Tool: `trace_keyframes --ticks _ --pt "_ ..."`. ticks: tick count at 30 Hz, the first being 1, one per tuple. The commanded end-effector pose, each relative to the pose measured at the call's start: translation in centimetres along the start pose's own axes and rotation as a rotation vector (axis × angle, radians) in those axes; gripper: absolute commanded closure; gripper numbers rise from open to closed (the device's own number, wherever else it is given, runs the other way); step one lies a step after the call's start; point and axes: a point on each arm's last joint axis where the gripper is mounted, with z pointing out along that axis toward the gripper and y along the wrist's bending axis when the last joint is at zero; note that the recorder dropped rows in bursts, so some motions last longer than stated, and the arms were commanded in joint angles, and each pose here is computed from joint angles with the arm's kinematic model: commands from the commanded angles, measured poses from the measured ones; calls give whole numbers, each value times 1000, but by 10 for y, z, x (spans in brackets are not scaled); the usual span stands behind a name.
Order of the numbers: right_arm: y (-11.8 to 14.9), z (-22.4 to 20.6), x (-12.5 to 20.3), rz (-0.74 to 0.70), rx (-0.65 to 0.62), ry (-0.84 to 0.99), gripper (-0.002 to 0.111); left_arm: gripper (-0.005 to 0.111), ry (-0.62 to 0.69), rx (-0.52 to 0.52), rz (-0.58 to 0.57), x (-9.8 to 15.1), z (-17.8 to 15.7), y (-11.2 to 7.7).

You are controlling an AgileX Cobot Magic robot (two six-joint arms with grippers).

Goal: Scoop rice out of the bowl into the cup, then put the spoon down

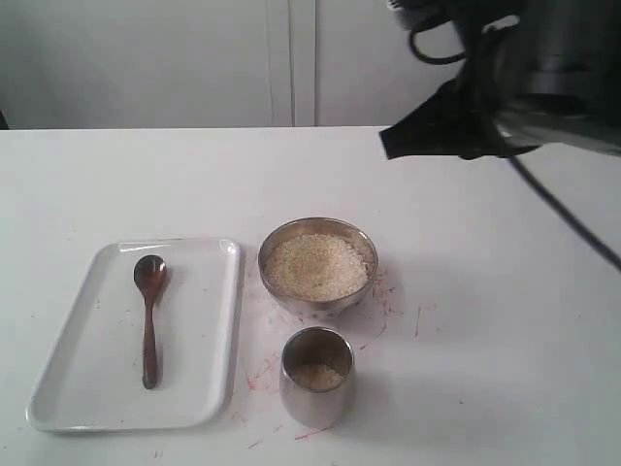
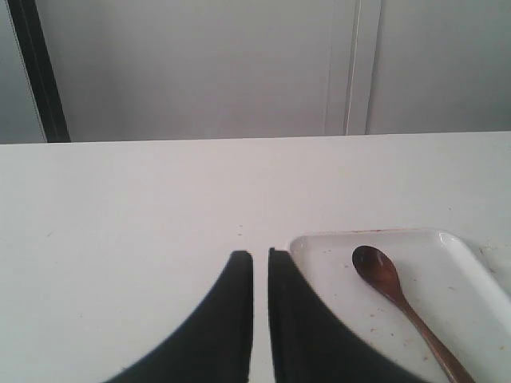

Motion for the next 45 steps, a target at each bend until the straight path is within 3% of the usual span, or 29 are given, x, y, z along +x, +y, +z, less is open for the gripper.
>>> trace_keyframes --ticks 1,6,11,18,25,33,40,45 --pt "-40 -33 13 -66 -5 -79 77 92 -11 6 -11 -3 0 -1" --pt "-85 -76 37 -84 -68 -190 77 92 -11 6 -11 -3 0 -1" --pt "-109 -105 63 -150 -184 -228 77 92 -11 6 -11 -3 0 -1" --pt "-134 -108 80 -161 -13 -163 77 92 -11 6 -11 -3 0 -1" --pt "-123 -119 47 -280 -36 -590 77 92 -11 6 -11 -3 0 -1" --pt "-125 -120 54 -246 -55 -585 77 92 -11 6 -11 -3 0 -1" --pt "-125 -119 74 -85 -164 -691 77 92 -11 6 -11 -3 0 -1" --pt "-120 -114 92 141 -258 -785 77 92 -11 6 -11 -3 0 -1"
